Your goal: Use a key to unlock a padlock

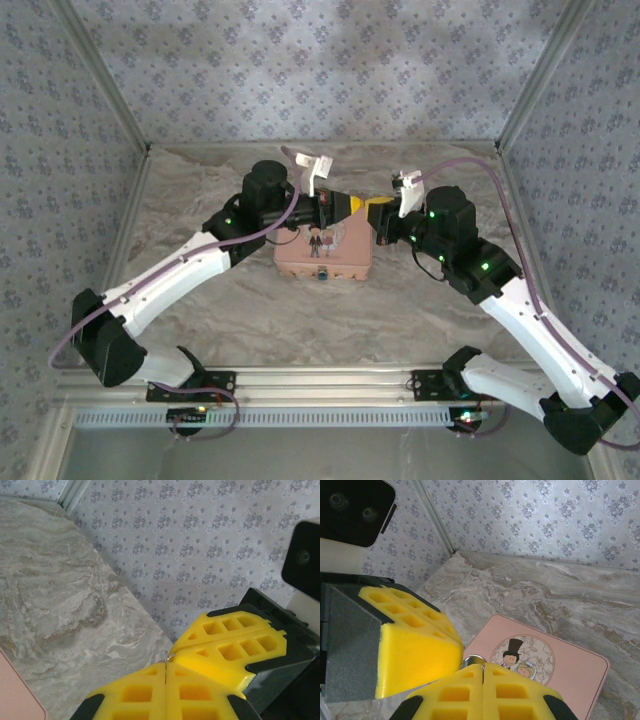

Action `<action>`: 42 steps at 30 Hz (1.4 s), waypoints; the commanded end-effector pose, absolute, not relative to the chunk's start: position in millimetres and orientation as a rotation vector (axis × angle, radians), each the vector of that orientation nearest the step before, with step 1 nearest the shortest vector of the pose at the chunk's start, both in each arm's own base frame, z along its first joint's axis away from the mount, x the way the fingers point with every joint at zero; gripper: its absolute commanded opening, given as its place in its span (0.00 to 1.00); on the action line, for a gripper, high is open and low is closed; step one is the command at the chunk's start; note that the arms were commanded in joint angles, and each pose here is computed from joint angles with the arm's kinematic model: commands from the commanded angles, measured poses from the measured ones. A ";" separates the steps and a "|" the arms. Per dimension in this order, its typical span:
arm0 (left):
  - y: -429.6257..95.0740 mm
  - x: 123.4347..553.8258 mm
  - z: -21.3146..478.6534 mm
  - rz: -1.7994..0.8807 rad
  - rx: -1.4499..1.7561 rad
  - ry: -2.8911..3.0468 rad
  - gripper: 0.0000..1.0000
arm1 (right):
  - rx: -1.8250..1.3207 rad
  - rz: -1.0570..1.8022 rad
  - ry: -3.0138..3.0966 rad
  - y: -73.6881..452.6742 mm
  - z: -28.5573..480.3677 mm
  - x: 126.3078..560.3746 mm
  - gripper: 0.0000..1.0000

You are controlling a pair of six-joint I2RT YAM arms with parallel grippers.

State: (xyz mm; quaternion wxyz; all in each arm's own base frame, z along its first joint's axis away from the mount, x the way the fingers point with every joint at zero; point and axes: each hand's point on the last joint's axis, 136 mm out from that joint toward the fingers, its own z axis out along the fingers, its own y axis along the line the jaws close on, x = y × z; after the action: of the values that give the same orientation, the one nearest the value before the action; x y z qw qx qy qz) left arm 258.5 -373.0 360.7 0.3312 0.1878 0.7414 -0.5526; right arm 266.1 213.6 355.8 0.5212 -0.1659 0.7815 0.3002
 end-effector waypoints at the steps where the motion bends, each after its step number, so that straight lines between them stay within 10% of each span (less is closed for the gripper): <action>1: -374.5 256.5 378.0 -1.434 0.518 1.895 0.00 | -0.391 0.735 1.844 212.4 365.1 261.1 0.00; 3: -371.8 257.7 376.3 -1.402 0.521 1.904 0.00 | -0.430 0.730 1.855 213.2 360.7 258.1 0.00; 8: -362.7 261.7 364.8 -1.300 0.536 1.973 0.00 | -0.388 0.750 1.896 201.8 347.5 258.7 0.44; 12: -354.4 265.0 350.4 -1.245 0.555 2.064 0.00 | -0.321 0.801 1.922 189.1 335.3 266.4 0.56; 42: -355.9 250.7 317.2 -1.469 0.843 2.175 0.00 | -0.300 1.468 1.871 197.3 309.0 284.6 0.48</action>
State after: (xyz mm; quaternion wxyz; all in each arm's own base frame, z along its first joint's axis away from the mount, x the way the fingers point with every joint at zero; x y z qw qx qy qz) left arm 262.2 -353.5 292.4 0.1847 0.2652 0.8076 -0.4932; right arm 299.9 191.9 286.0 0.3568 -0.0796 0.7608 0.5362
